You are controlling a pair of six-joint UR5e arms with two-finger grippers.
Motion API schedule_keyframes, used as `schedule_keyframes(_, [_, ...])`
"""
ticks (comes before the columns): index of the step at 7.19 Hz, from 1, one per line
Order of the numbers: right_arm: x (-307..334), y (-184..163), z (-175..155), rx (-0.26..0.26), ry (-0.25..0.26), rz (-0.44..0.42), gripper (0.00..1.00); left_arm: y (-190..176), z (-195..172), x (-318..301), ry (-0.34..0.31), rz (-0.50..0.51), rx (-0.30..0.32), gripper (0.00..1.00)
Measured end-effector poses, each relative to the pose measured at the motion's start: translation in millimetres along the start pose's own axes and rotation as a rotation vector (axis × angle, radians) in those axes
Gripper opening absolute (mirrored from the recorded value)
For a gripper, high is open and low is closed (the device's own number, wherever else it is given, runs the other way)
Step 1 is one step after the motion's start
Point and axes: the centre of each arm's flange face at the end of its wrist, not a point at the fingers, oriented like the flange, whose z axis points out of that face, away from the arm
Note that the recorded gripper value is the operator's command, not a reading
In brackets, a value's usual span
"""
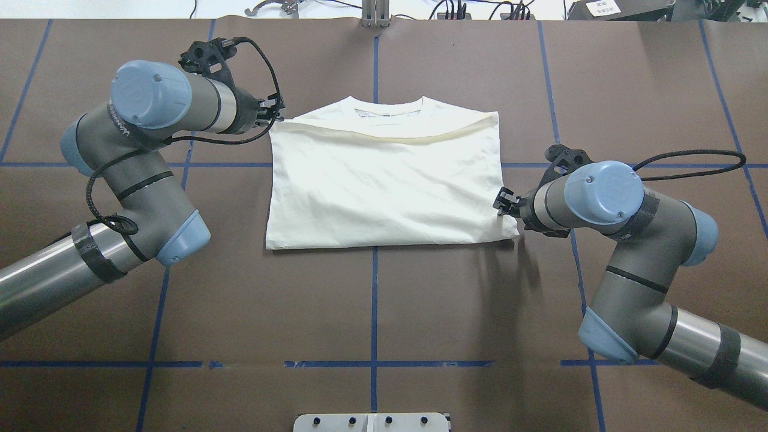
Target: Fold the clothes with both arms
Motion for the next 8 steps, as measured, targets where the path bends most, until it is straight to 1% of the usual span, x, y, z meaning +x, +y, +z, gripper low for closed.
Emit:
schedule_keyframes(1, [0.0,7.7,1.0,-0.009,0.0,-0.005,0.49,-3.3,-1.2,-0.8,0.0,-0.002,0.005,0.39])
schedule_keyframes(2, [2.8,13.0,3.5,-0.016,0.006,-0.005,0.07,-5.5,-1.9,-1.3,-0.001,-0.004,0.008,0.39])
schedule_keyframes(3, [6.7,16.7,5.1,-0.022,0.013,-0.002,0.0,-6.9,-2.3,-1.7,-0.002,-0.005,0.011,0.39])
schedule_keyframes(6, [11.9,23.4,-0.2,-0.035,0.009,-0.002,0.0,-8.1,-2.5,-2.1,-0.004,-0.006,0.013,0.39])
schedule_keyframes(8, [23.3,44.8,-14.5,-0.064,-0.002,-0.025,0.0,-10.2,-3.6,-1.9,-0.003,-0.007,0.016,0.38])
